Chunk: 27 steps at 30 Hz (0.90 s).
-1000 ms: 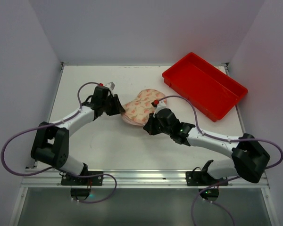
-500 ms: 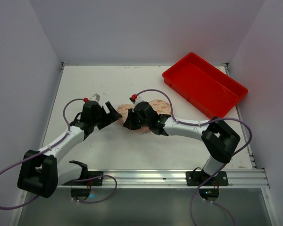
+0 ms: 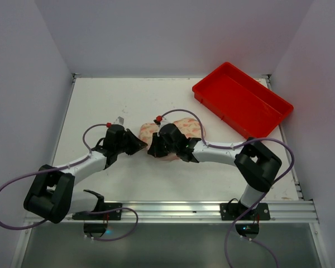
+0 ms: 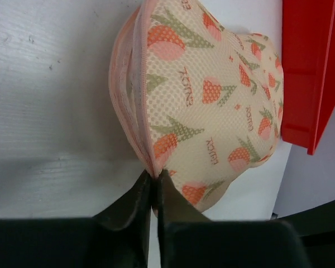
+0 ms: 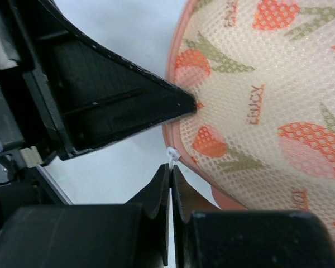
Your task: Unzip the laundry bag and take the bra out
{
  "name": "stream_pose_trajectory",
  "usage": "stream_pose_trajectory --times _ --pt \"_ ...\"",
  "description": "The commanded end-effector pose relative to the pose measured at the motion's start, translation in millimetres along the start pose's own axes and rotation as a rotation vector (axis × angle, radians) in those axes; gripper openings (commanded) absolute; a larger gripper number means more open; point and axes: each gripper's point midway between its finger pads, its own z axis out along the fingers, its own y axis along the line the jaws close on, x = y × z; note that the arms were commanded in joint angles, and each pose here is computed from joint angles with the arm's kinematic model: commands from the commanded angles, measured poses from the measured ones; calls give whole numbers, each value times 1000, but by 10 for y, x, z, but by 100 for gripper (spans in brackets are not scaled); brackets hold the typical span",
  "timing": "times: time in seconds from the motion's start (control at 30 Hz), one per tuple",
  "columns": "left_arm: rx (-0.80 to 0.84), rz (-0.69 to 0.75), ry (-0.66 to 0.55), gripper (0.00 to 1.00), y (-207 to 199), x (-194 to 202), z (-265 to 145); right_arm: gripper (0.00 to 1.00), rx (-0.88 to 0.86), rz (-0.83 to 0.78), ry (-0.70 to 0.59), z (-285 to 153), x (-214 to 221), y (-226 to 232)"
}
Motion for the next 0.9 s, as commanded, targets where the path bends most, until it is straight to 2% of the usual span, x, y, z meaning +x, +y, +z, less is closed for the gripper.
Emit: stream_pose_trajectory --times 0.0,0.07,0.2,0.33,0.53,0.63,0.67,0.73,0.77,0.83,0.87 --pt "53 16 -40 1 -191 -137 60 0 -22 -13 -70 -141 -150 83" --pt "9 50 -38 0 -99 -158 95 0 11 -35 -75 -234 -120 -33" --pt "-49 123 -83 0 -7 -417 131 0 92 -63 -92 -471 -72 -328" --pt "-138 243 -70 0 145 -651 253 0 202 -116 -120 -747 14 -640" --pt "-104 419 -105 0 -129 -1065 397 0 208 -150 -142 -890 -73 -614" --pt "-35 422 -120 29 -363 -1131 325 0 137 -128 -119 -750 -109 -423" --pt "-20 412 -117 53 -386 -1104 295 0 102 -113 -117 -694 -134 -330" --pt "12 369 -123 75 -477 -1072 169 0 74 -102 -116 -545 -243 -196" --pt "-18 342 -91 89 -364 -959 128 0 64 -99 -114 -487 -274 -157" --pt "-23 267 -111 94 -362 -913 -22 0 35 -91 -117 -347 -383 -31" --pt "-57 222 -83 95 -184 -749 -46 0 25 -87 -131 -304 -440 10"
